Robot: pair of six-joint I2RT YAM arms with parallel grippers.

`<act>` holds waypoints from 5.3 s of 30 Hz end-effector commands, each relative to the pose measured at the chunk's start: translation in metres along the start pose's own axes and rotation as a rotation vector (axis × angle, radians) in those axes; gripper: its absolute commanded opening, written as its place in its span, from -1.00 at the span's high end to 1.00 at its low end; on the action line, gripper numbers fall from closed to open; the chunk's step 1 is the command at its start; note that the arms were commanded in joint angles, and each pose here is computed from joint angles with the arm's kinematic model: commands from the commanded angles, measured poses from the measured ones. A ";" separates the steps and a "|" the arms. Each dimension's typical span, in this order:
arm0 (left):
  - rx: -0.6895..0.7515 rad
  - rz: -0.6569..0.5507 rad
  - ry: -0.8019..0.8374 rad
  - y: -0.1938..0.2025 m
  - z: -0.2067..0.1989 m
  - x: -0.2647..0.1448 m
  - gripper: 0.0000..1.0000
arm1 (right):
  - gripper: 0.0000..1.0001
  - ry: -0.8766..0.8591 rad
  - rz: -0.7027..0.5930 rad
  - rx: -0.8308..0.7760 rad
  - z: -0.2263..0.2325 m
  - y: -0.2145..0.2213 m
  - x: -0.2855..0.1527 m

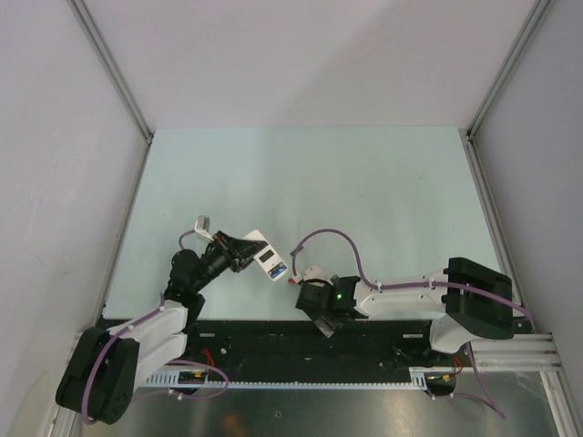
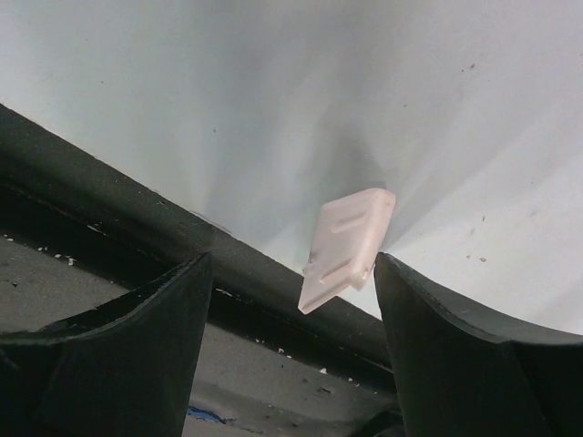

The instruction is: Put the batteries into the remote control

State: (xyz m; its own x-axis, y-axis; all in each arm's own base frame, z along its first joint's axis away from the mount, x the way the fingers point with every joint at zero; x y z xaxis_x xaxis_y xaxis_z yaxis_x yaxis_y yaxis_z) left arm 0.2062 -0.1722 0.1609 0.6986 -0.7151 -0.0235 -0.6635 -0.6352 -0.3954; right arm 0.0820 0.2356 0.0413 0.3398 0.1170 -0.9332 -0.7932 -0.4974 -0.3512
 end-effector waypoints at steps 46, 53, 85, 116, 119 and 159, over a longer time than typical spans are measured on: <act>0.016 0.005 -0.006 0.007 0.009 -0.007 1.00 | -0.41 -0.306 -0.124 0.240 0.000 -0.032 -0.021; 0.019 0.001 -0.003 0.006 0.008 -0.007 0.99 | -0.41 -0.316 -0.114 0.236 0.002 -0.033 -0.017; 0.021 0.003 -0.008 0.007 0.009 -0.007 1.00 | 0.45 -0.230 -0.074 0.317 -0.029 -0.019 0.005; 0.013 0.013 -0.018 0.012 0.014 -0.010 1.00 | 0.11 -0.513 -0.094 0.517 -0.040 -0.055 0.029; 0.013 0.014 -0.022 0.012 0.014 -0.010 1.00 | 0.00 -0.452 -0.110 0.532 -0.050 -0.054 0.028; -0.001 -0.072 -0.001 -0.002 0.003 -0.010 1.00 | -0.99 -0.151 -0.397 1.045 -0.006 -0.103 -0.061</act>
State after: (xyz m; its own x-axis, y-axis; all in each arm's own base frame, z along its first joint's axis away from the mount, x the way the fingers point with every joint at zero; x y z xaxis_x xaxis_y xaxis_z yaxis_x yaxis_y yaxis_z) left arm 0.2051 -0.1699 0.1654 0.7113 -0.7028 -0.0126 -0.6460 -0.6465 -0.4058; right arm 0.1368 0.2694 0.1095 0.5864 0.2518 -0.7699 -0.7896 0.3900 -0.4738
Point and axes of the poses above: each gripper's point midway between its finger pads, its own x axis out along the fingers, its own z axis along the line the jaws close on, y = z × x, the point moved 3 cm from there along -x, back along the fingers, and after that the axes turned 12 degrees about x, right-handed, at the moved point
